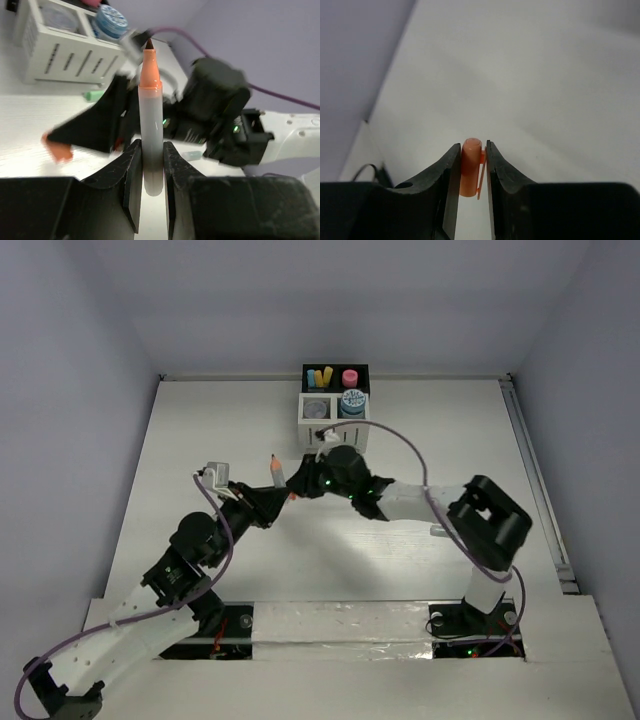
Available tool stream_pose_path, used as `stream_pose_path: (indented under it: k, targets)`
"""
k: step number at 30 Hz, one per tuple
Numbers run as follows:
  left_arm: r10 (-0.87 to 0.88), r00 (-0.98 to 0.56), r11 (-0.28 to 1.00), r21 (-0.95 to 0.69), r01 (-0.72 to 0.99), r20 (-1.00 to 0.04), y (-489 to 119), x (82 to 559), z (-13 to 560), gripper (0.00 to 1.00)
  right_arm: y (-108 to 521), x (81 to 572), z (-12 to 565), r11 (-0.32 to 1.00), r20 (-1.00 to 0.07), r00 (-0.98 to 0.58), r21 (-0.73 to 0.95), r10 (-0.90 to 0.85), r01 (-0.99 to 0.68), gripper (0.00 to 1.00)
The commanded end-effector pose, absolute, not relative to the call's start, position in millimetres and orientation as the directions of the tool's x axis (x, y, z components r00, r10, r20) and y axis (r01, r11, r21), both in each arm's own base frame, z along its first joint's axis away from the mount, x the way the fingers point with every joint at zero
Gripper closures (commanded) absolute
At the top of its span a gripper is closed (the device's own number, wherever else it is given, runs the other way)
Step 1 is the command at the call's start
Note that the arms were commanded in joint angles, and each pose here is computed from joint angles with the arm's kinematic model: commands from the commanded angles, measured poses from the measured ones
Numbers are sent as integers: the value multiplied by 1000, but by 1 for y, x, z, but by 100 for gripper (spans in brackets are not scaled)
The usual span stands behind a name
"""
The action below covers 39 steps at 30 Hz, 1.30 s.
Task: Sort the stationery into containers
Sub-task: Close the pen cap on the pen.
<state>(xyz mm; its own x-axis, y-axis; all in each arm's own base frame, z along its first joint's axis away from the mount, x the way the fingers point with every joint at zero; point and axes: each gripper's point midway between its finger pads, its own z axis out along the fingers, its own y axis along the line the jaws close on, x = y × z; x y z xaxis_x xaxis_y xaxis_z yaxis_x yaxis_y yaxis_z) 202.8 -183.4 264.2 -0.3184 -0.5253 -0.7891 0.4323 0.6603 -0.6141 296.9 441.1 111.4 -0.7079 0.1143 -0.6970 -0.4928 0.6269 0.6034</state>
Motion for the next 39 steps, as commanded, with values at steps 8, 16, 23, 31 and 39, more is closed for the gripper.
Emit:
stream_pose_path:
  k: [8,16,23,31,39]
  targets:
    - [-614,-373,324,-653,685,-696,-230,187,319,100,364,332,305,397,-760,-428,631,489,-666,100]
    - [-581,-455,166,-645,746,-675,-251,175,320,100,339,324,365,207,-676,-419,643,606,-738,100]
    - [-570,-482,120,-647,753,-665,-256,175,324,100,336,311,386,108,-633,-429,630,644,-769,100]
    - [-566,-496,91,-648,756,-659,-258,177,326,100,337,294,395,5,-605,-472,618,641,-786,100]
    - [-569,-487,97,-643,760,-662,-256,179,329,100,338,286,393,-19,-615,-488,610,619,-792,100]
